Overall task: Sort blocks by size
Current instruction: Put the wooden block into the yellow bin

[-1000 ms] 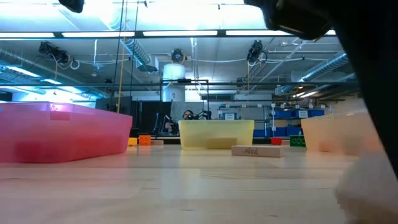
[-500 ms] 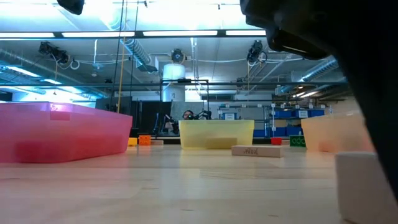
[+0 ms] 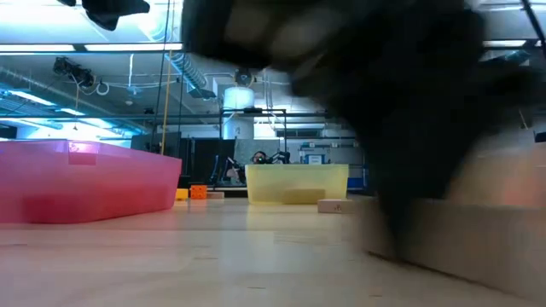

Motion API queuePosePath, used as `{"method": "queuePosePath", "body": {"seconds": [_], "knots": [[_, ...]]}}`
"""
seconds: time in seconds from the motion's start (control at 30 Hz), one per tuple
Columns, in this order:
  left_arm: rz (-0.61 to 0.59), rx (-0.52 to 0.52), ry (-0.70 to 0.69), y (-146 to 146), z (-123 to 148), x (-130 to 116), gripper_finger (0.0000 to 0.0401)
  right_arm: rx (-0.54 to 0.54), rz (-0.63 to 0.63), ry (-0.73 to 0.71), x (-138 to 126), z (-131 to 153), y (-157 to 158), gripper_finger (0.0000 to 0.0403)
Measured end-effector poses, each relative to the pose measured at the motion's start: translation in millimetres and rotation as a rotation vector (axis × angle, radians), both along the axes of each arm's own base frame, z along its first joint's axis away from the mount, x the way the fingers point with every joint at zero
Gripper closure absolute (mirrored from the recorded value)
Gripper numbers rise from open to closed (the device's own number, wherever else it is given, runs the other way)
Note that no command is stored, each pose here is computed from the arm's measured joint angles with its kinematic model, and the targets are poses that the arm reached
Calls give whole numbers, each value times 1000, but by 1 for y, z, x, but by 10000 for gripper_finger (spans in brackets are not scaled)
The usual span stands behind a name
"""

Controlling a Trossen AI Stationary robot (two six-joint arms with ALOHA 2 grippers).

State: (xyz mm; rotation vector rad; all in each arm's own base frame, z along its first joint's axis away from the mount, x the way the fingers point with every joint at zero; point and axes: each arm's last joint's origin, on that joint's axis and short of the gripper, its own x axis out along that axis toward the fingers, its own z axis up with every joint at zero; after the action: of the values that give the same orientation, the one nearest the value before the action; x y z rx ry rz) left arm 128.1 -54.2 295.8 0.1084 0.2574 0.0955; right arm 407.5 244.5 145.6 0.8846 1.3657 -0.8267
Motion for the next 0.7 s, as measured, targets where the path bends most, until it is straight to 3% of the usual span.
{"method": "queuePosePath", "body": {"seconds": [0.13, 0.27, 0.43, 0.7], "knots": [[47, 0, 0, 6, 0, 2, 192, -142, 88, -5, 18, 10, -52, 330], [84, 13, 3, 12, 0, 4, 192, -143, 230, -12, 40, 19, -109, 330], [152, 33, 2, 18, 0, 6, 192, -185, 348, -99, 63, 38, -202, 330], [348, 42, -19, 32, 1, 6, 192, -279, 399, -195, 47, 94, -333, 330]]}}
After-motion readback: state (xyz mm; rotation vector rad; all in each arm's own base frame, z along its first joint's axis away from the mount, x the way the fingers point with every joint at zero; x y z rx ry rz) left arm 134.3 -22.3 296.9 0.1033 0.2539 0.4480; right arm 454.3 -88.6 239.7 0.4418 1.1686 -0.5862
